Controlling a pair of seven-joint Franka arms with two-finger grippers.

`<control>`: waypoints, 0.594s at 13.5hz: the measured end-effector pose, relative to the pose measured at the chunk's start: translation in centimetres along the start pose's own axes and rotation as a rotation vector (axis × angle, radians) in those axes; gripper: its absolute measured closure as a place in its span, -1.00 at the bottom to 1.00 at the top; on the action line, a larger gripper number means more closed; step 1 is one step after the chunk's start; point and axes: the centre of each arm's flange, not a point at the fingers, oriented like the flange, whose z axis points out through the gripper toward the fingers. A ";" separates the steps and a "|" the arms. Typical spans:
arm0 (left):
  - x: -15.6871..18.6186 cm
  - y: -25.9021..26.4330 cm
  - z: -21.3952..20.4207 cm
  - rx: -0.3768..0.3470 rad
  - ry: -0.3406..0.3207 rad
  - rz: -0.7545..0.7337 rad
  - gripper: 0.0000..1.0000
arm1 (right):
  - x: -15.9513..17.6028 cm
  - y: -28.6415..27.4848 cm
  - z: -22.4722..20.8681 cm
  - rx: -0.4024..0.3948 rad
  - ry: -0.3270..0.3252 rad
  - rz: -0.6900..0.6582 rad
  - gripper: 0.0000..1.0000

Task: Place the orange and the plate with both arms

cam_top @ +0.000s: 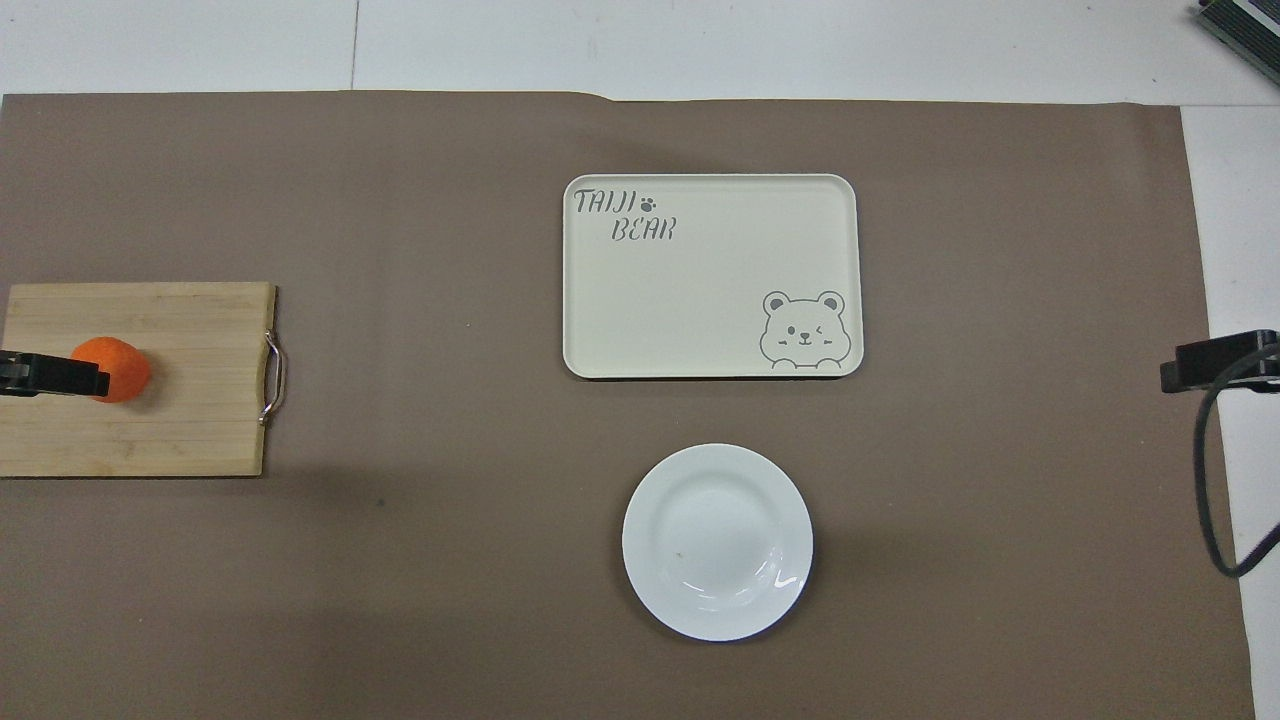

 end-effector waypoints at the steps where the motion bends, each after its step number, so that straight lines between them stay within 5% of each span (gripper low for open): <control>1: 0.1 -0.4 1.3 0.000 0.000 0.000 -1.00 | 0.0 0.0 0.0 0.000 0.000 0.000 -1.00; 8: 1.5 -5.1 9.0 0.019 0.037 0.024 -1.00 | 0.0 0.0 0.0 0.000 0.000 0.000 -1.00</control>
